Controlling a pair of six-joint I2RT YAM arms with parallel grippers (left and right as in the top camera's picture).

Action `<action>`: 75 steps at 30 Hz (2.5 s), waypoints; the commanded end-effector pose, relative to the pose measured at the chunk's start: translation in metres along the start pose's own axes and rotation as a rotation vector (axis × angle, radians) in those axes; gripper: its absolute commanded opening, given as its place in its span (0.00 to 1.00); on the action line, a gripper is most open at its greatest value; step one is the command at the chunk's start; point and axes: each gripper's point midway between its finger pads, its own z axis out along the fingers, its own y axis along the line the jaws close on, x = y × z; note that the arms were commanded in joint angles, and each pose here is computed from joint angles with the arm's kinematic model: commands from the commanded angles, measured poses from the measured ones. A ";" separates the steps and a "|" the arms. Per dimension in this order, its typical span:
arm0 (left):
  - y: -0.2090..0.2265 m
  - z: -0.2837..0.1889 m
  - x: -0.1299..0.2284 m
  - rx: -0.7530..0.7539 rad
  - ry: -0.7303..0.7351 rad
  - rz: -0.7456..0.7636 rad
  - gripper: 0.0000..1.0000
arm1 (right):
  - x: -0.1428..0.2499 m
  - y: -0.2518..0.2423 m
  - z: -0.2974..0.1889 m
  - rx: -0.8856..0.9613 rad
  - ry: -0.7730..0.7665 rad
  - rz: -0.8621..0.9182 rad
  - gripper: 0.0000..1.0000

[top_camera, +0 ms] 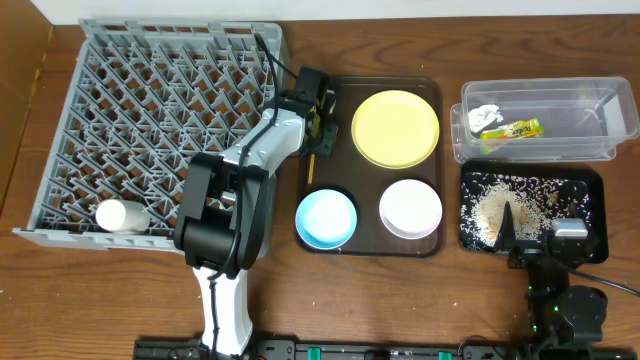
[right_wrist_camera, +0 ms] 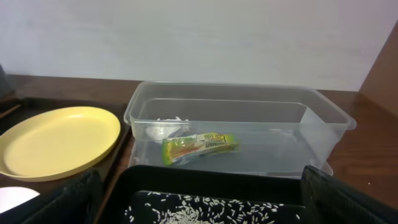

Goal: Sort waste into correct bins and load items into the dishwasher

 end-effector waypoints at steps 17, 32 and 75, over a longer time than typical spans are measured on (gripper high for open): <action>-0.012 0.015 0.045 0.045 0.157 -0.022 0.45 | 0.001 -0.003 0.000 0.013 0.000 0.011 0.99; -0.014 0.020 0.051 0.047 0.181 -0.020 0.08 | 0.001 -0.003 0.000 0.013 0.000 0.011 0.99; 0.021 -0.189 0.001 0.044 -0.159 -0.093 0.46 | 0.001 -0.003 0.000 0.013 0.000 0.011 0.99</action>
